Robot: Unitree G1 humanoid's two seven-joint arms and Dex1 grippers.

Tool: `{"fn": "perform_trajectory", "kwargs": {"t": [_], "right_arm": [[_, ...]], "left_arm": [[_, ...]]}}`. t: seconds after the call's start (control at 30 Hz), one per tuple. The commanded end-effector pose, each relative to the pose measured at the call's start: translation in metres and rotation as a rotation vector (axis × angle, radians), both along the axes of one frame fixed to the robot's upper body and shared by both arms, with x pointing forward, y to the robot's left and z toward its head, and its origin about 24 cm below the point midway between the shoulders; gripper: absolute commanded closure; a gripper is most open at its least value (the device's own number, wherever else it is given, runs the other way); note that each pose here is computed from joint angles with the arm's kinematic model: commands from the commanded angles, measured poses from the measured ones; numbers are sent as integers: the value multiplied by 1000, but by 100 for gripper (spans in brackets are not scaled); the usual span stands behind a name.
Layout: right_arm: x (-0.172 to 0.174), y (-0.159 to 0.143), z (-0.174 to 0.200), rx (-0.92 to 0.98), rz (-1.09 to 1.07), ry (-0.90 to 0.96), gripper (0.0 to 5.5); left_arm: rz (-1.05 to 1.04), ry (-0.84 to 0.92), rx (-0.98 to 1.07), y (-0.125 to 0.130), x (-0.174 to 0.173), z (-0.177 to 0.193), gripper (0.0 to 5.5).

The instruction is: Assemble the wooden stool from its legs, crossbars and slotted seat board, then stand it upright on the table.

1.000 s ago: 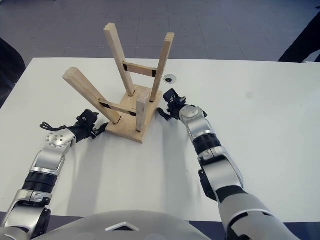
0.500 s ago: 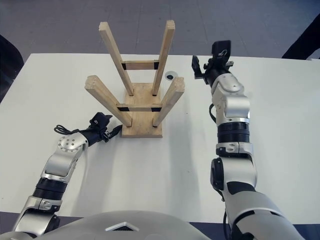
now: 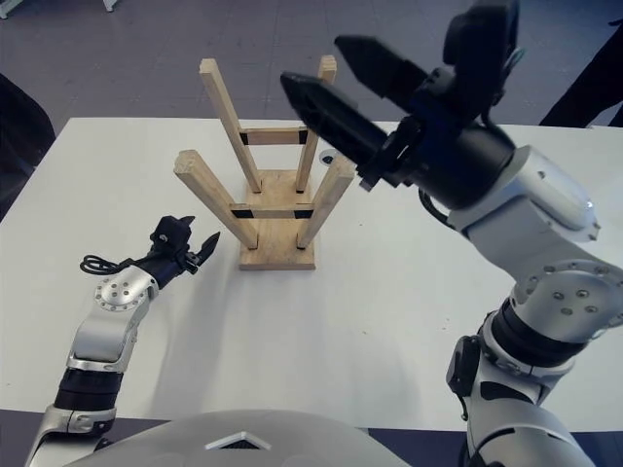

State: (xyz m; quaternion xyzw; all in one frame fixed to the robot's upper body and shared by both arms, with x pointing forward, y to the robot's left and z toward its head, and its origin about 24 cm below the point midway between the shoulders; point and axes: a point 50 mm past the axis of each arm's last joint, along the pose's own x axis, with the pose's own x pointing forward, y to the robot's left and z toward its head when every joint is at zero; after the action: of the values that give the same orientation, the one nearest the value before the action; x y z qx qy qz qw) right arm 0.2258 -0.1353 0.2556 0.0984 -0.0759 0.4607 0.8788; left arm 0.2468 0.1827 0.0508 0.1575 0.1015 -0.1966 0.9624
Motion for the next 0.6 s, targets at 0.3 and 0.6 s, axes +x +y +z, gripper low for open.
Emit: {"fn": "perform_trajectory", "kwargs": {"t": [0.3,0.6], "right_arm": [[28,12,0,10,-71,-20,134],[27,12,5,11,-79,-31,134]], "left_arm": [[131,-268,-39,13,9,37,249],[174,-308,-52,21,4,47,249]]}}
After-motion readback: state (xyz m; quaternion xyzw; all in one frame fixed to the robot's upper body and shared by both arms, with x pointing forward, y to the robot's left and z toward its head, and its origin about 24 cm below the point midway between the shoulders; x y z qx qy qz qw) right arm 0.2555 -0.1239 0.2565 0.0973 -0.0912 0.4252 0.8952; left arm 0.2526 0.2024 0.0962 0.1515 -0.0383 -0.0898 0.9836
